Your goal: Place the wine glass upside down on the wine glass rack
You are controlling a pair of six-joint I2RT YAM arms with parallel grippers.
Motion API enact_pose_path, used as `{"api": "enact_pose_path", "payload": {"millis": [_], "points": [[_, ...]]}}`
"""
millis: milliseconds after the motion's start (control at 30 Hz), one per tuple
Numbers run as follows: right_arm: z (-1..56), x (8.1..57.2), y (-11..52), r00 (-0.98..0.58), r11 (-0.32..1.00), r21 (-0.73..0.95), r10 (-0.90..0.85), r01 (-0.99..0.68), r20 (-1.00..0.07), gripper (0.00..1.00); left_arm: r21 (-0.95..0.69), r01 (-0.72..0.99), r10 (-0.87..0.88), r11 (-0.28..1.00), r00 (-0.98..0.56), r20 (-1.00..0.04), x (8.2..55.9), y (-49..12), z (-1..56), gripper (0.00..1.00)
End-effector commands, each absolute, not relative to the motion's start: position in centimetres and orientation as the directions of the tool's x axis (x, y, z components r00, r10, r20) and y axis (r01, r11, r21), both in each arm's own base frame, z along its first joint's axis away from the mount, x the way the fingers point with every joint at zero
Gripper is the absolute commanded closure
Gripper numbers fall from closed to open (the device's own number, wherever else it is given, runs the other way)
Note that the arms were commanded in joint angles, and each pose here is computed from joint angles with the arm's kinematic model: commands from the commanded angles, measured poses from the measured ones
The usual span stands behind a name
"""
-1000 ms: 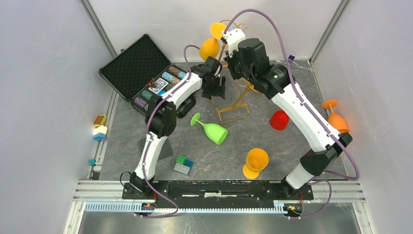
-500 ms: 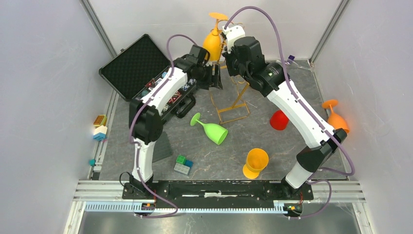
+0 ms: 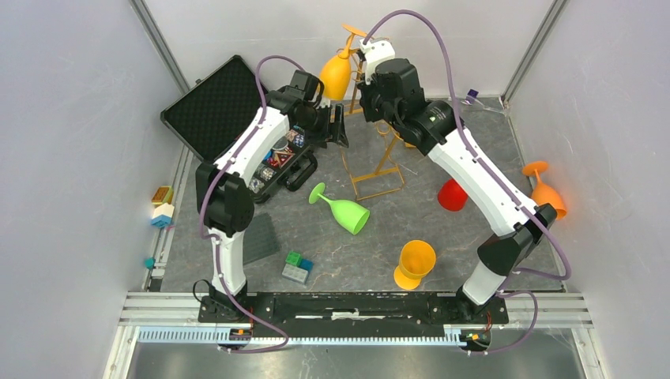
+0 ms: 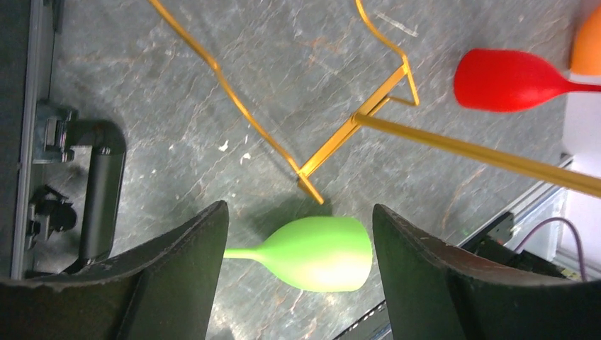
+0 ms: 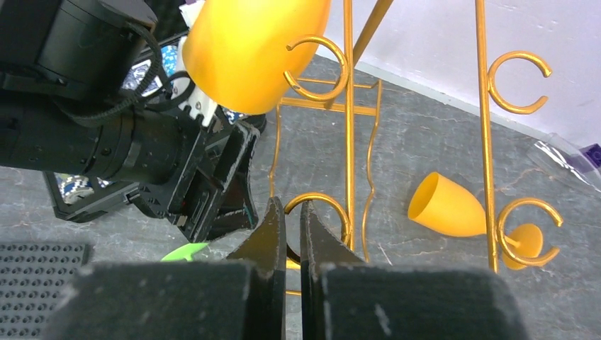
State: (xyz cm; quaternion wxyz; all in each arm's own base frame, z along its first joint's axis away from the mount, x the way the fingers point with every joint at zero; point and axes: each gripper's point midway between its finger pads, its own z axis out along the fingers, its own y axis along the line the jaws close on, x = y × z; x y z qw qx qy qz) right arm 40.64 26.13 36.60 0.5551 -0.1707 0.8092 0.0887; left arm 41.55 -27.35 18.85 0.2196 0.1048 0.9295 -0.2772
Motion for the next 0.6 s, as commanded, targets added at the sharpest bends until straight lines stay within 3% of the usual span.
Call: {"api": "enact_pose_path", "payload": {"millis": [0,567], "points": [[32.5,40.9,27.8,-0.433,0.92,0.026,-0.159,-0.391,-0.887,1.0,-0.392,0.378,0.174,0.839,-0.868,-0.465,40.2,-25.6,18.8,0.21],[32.5,41.2,28.1,-0.435,0.925,0.054,-0.125,-0.376,-0.892,1.0,-0.17,0.309,0.258,0.936,-0.929,-0.266,39.5,-20.1,11.4,0.19]]}}
